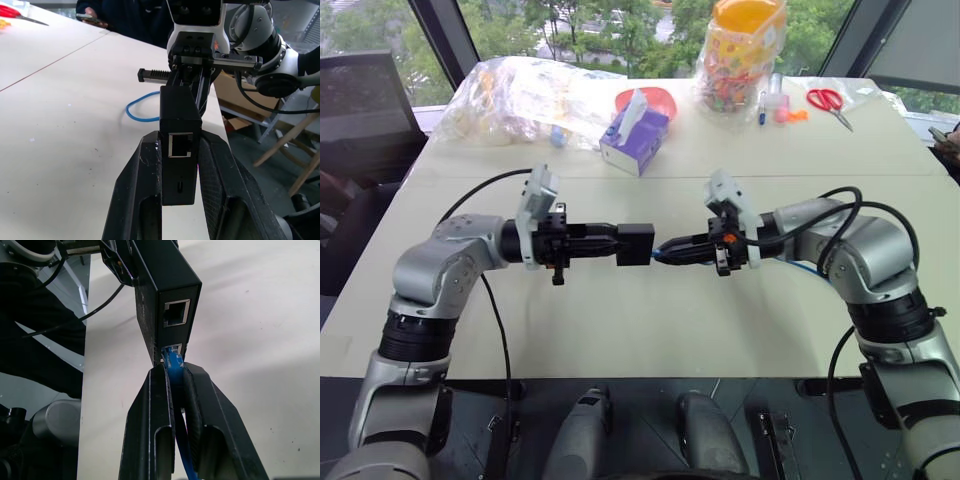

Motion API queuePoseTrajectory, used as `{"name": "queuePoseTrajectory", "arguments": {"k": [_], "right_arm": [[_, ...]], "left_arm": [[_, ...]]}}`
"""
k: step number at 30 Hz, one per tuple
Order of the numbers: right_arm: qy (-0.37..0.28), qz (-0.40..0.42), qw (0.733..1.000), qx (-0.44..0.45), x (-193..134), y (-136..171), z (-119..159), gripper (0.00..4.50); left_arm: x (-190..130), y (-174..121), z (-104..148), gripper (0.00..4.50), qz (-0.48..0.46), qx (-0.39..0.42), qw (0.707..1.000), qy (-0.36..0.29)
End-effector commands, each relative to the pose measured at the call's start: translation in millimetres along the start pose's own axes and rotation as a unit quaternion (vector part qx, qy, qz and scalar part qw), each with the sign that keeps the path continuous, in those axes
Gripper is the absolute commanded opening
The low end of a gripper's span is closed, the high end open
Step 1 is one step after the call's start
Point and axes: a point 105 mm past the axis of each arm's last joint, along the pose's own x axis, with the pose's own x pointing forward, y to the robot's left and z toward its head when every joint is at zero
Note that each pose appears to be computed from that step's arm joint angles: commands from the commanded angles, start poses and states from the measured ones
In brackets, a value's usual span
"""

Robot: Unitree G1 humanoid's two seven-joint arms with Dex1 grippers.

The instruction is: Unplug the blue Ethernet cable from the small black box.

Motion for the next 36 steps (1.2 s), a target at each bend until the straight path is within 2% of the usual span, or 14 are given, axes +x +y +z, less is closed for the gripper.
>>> {"name": "queuePoseTrajectory", "arguments": {"k": [1,9,16,29,34,36], "right_arm": [[-0.017,0.013,0.999,-0.029,0,6,18,0.04],[-0.006,-0.008,1.0,-0.026,-3,-1,10,0.04],[0.044,-0.074,0.996,-0.035,-24,-29,-19,0.04],[0.047,-0.096,0.994,-0.035,-39,-39,-24,0.04],[0.014,-0.062,0.998,-0.022,-32,-26,-13,0.04],[-0.012,-0.04,0.999,-0.013,-26,-17,-3,0.87]], "left_arm": [[2,-4,5,0.44,-0.006,0.025,1.0,0.002],[0,-3,8,0.44,-0.006,0.028,1.0,-0.001],[-7,-2,16,0.44,0.003,0.027,1.0,-0.014],[-10,-3,19,0.44,0.007,0.024,1.0,-0.017],[-8,-3,19,0.44,0.006,0.027,0.999,-0.016],[-6,-4,20,0.44,0.004,0.029,0.999,-0.019]]}}
